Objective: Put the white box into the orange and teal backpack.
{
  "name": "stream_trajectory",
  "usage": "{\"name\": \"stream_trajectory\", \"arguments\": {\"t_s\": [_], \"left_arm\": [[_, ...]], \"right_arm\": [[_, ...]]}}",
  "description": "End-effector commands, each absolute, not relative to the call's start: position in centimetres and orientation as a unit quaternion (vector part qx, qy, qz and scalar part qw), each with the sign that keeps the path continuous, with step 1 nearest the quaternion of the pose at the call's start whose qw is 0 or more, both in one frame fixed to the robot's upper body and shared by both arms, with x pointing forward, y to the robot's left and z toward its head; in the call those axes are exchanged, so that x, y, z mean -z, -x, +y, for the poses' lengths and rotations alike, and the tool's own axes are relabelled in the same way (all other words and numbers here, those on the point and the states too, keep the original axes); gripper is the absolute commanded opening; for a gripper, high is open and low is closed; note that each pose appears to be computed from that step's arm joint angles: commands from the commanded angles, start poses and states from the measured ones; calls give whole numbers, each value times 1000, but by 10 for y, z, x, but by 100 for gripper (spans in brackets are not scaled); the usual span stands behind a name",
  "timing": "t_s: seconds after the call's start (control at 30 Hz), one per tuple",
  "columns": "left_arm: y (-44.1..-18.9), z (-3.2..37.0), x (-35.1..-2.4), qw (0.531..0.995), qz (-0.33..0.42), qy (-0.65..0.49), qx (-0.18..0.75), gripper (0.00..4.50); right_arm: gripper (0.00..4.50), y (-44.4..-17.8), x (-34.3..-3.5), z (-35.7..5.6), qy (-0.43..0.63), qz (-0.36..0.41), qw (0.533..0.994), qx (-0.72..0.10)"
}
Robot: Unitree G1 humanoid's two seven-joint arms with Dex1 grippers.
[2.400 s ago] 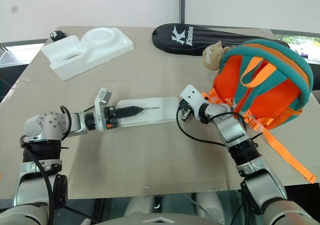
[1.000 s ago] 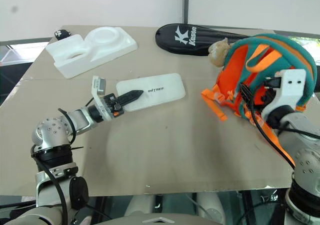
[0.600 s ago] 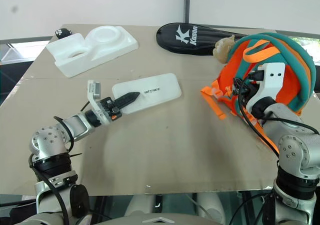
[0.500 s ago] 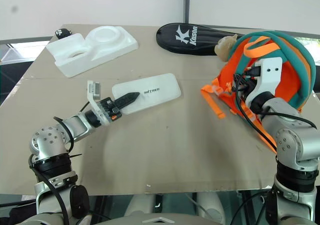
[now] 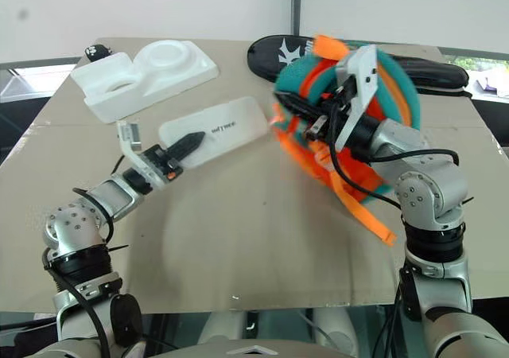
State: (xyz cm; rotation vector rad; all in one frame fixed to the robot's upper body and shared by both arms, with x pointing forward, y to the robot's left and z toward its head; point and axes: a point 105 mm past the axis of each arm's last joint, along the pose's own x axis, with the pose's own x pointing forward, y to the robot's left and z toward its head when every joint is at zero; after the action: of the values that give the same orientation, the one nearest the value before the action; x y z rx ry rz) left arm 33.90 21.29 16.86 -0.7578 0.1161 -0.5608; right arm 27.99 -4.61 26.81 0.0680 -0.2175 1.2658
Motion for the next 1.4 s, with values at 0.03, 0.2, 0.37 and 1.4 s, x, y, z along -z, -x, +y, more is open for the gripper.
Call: {"name": "stream_trajectory", "arguments": {"t_s": [0.03, 0.2, 0.37, 1.4], "left_arm": [[-335, 236, -188, 905, 3, 348, 246, 98], [-323, 262, -191, 923, -10, 312, 226, 98], [-305, 259, -206, 917, -10, 277, 286, 98], [-217, 188, -262, 768, 45, 107, 629, 97]], "right_arm": [[0, -250, -274, -47, -15, -106, 755, -647], [0, -278, -229, -70, 67, -35, 818, -571], [0, -286, -215, -82, 92, -25, 827, -554], [0, -302, -218, -122, 8, 12, 870, -492]]}}
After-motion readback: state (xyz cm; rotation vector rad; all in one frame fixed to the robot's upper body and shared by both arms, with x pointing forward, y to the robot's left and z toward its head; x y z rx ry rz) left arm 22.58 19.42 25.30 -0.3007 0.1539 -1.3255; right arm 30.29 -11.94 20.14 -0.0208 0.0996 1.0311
